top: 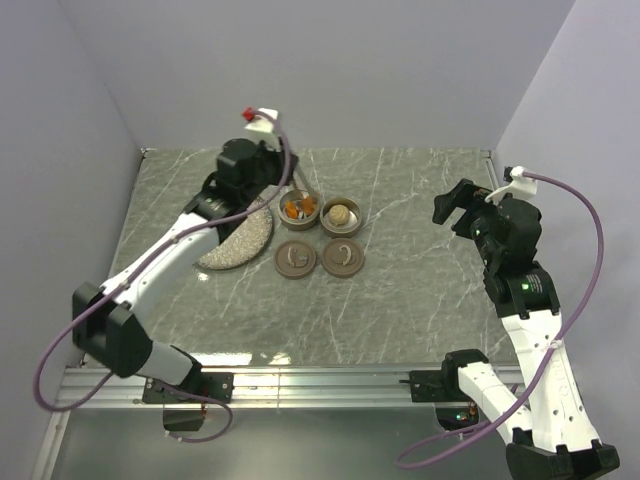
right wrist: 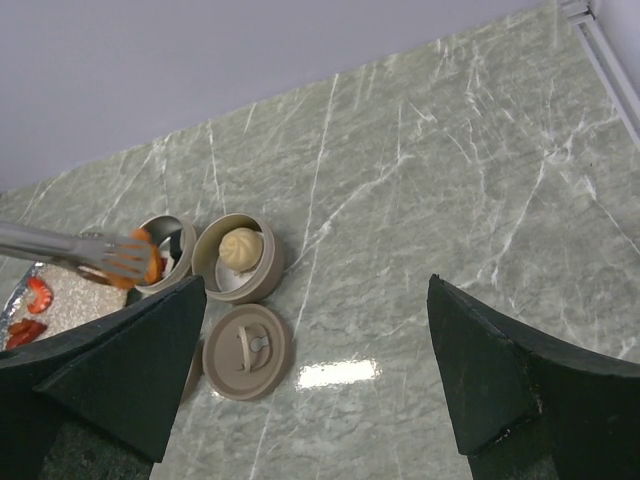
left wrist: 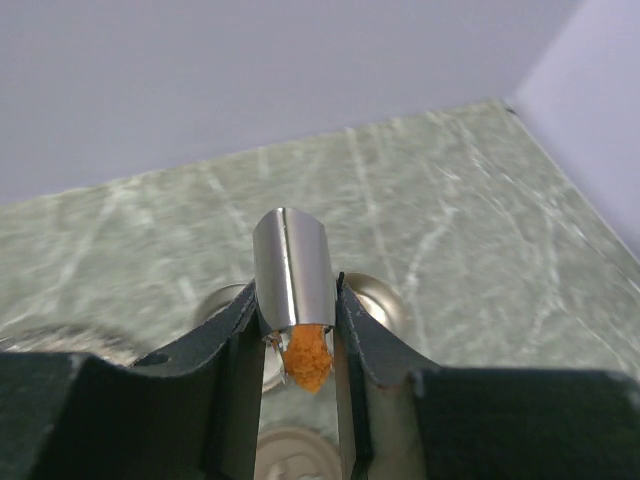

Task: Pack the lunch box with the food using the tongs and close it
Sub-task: Place the food into the lunch box, then pick up the food using the clamp

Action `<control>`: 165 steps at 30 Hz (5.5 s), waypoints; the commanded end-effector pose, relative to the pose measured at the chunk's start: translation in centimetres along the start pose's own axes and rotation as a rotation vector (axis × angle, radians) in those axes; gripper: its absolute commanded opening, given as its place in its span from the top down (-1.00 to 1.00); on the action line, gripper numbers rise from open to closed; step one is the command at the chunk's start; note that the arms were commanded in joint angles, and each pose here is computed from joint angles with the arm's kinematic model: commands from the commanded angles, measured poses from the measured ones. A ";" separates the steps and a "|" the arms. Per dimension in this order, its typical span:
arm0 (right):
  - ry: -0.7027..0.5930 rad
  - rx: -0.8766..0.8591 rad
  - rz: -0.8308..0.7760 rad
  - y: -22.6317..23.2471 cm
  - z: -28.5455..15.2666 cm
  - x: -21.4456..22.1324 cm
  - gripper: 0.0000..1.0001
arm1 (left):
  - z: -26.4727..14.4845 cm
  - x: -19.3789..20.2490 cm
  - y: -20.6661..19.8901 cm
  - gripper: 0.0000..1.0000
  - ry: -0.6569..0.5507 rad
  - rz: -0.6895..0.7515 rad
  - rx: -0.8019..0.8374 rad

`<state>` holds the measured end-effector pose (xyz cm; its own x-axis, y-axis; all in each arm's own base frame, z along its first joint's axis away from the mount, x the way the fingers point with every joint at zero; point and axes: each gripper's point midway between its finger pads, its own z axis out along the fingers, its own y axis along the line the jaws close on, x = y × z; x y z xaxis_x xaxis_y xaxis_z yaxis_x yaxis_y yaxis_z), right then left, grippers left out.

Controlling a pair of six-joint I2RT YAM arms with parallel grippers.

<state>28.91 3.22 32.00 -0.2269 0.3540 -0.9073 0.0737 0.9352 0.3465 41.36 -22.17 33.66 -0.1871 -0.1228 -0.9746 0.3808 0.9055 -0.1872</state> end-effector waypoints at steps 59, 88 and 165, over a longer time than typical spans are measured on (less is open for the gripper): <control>-0.064 0.033 0.005 -0.7 -1.6 -1.1 -0.98 | 4.5 -1.9 -4.2 0.11 -0.068 0.059 0.056; -0.023 -0.057 0.017 1.2 1.4 -0.2 -0.97 | -14.1 2.5 23.9 0.00 -0.093 -0.147 -0.955; -0.027 -0.047 0.020 1.0 1.0 -0.5 -0.97 | -9.4 0.8 18.0 0.58 -0.107 -0.124 -0.585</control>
<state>29.97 4.03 30.56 -0.2561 0.3658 -0.8947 0.0528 0.9295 0.3649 38.95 0.17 27.47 -0.1500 -0.2241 -0.9630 -0.2748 0.9451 -0.1771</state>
